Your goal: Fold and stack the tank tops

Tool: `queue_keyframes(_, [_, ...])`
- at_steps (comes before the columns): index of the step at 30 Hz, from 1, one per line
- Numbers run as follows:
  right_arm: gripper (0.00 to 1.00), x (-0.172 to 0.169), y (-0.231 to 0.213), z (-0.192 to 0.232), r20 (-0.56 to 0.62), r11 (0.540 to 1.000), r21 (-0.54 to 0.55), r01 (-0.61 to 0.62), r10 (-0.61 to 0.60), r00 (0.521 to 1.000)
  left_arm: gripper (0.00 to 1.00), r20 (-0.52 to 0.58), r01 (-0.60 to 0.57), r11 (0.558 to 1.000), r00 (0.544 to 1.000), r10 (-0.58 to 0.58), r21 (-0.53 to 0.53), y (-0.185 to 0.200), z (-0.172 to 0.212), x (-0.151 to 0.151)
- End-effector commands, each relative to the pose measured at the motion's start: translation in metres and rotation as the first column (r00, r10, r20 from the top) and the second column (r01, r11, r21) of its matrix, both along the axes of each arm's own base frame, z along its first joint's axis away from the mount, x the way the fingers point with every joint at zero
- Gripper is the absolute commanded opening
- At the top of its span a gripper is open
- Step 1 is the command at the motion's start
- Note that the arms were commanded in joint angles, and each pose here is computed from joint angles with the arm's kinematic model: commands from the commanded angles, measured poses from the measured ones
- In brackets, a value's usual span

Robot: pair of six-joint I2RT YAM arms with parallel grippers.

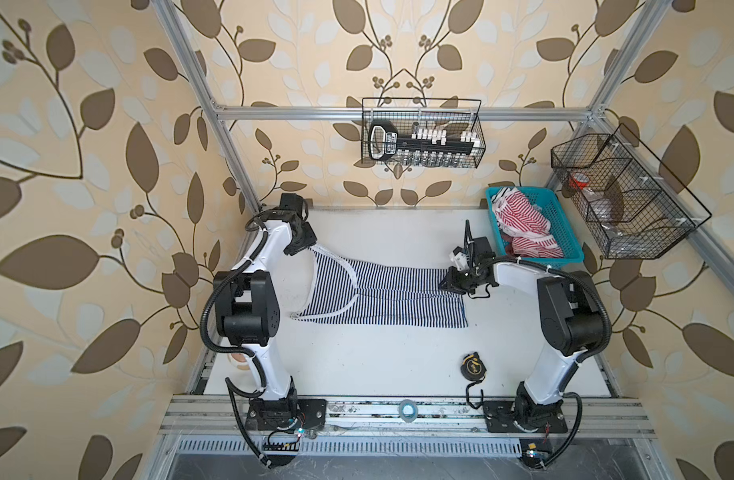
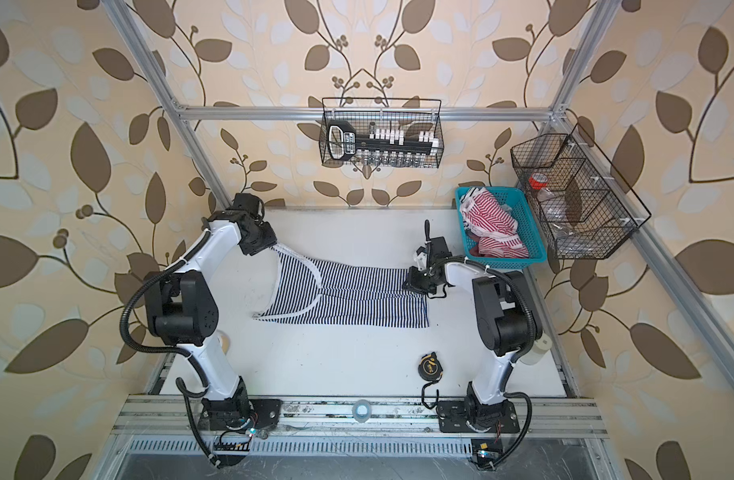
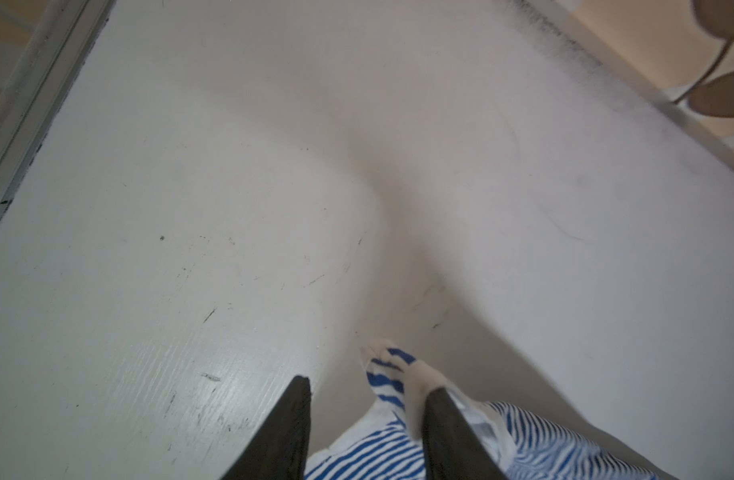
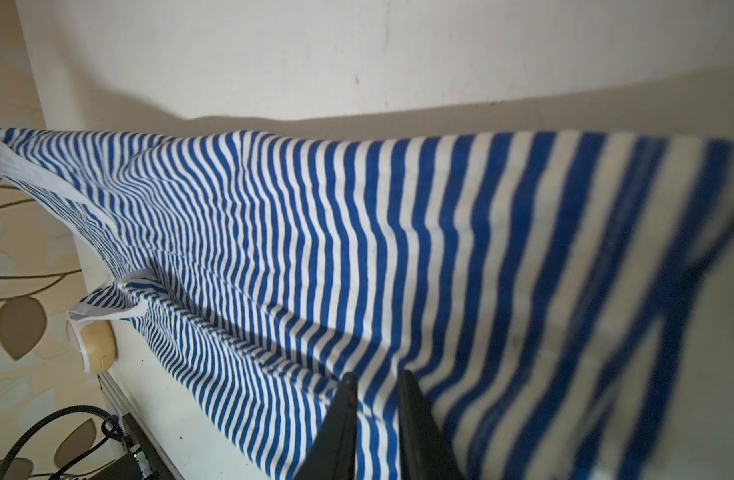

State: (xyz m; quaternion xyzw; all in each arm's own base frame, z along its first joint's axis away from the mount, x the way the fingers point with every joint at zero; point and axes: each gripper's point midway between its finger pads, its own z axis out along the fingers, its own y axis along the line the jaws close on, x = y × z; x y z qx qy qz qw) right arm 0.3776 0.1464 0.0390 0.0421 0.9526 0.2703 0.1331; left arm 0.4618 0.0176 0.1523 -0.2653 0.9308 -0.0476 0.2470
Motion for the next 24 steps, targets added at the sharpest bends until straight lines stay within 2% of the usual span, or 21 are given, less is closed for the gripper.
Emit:
queue_keyframes(1, [0.21,-0.002,-0.008,0.015,0.012,0.999,-0.030,-0.012,0.012,1.000,0.45,0.042,-0.003,0.998,0.999,0.006,-0.065,-0.011,0.016,-0.006])
queue_keyframes(6, [0.21,0.003,-0.012,0.019,0.014,0.999,-0.044,-0.025,0.025,1.000,0.49,-0.031,-0.004,0.998,1.000,0.002,-0.063,-0.012,-0.005,-0.010])
queue_keyframes(10, [0.21,0.005,-0.012,0.023,0.025,0.999,-0.039,-0.022,0.023,0.999,0.60,-0.095,-0.013,0.998,0.995,0.007,-0.061,-0.011,-0.026,-0.014])
queue_keyframes(15, [0.20,0.011,-0.009,0.023,0.026,0.998,-0.041,-0.037,0.038,0.999,0.59,-0.054,-0.037,0.994,0.998,0.031,-0.106,-0.016,-0.020,-0.014])
queue_keyframes(19, [0.14,0.017,-0.002,0.013,0.004,0.995,-0.062,-0.079,0.079,0.997,0.46,0.015,0.018,0.975,1.000,-0.015,-0.221,-0.057,-0.009,-0.012])
queue_keyframes(24, [0.05,0.026,0.010,0.005,-0.012,0.988,-0.079,-0.132,0.132,0.991,0.40,-0.032,0.164,0.943,0.983,-0.181,-0.288,-0.136,-0.027,-0.014])
